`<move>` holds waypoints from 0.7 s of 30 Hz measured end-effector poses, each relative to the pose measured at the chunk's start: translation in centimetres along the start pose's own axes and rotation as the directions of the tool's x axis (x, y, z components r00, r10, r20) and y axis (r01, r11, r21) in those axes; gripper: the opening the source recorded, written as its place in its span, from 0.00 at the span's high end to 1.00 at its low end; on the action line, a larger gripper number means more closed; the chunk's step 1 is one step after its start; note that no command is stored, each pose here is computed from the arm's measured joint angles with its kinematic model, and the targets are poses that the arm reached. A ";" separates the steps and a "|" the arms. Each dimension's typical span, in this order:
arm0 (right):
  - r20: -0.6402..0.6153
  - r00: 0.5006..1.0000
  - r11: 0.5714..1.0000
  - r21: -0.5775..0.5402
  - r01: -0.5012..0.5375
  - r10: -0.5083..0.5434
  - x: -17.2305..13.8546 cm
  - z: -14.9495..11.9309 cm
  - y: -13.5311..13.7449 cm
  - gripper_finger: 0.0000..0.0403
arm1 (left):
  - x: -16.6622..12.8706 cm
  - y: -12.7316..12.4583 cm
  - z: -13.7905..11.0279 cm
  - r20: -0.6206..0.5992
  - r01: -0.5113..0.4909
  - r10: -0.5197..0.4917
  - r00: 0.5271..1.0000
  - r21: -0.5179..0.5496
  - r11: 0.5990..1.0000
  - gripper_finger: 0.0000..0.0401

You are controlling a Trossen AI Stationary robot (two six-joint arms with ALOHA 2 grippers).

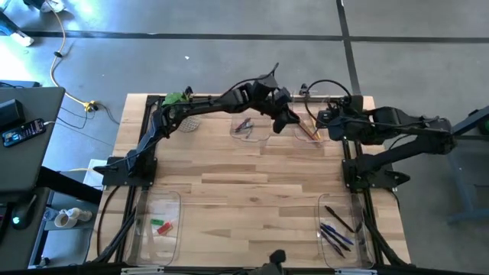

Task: Sort crayons/erasers/pens/pencils in bins
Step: Put the light blue pencil into the top right transparent bin

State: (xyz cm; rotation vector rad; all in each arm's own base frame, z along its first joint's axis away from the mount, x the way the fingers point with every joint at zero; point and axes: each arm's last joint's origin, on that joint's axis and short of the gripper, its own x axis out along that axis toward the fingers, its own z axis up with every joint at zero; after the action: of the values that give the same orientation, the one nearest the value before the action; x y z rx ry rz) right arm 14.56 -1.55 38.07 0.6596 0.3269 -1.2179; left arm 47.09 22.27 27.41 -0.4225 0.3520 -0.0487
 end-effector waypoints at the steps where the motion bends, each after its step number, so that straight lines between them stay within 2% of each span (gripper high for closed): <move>1: 0.004 1.000 1.000 -0.015 0.014 -0.014 0.2 0.1 0.0 0.97 | -0.4 0.0 0.2 -0.002 -0.030 0.030 1.000 0.026 0.999 0.78; 4: 0.017 0.998 0.996 -0.069 0.062 -0.061 0.9 0.5 -0.1 0.97 | -2.0 -0.4 0.8 -0.034 -0.145 0.150 0.988 0.115 0.983 0.81; 7: 0.011 0.995 0.989 -0.108 0.103 -0.102 1.7 0.9 0.0 0.97 | -3.4 -0.9 1.2 -0.065 -0.260 0.280 0.958 0.219 0.940 0.83; 10: -0.004 0.991 0.979 -0.154 0.134 -0.136 2.5 1.1 0.1 0.97 | -4.6 -1.5 1.7 -0.085 -0.320 0.357 0.930 0.286 0.903 0.84; 14: -0.018 0.985 0.960 -0.229 0.161 -0.169 3.8 1.5 0.5 0.97 | -5.9 -1.7 1.8 -0.135 -0.333 0.382 0.914 0.286 0.898 0.85; 21: -0.092 0.973 0.914 -0.371 0.164 -0.211 7.1 2.0 1.5 0.97 | -7.3 -1.2 0.1 -0.340 -0.320 0.388 0.856 0.242 0.916 0.85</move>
State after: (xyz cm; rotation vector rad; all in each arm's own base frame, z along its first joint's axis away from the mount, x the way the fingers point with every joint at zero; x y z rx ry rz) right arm 18.11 -7.86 36.10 0.3927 0.7200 -1.2567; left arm 40.32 22.08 30.35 -0.1610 0.8037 0.2030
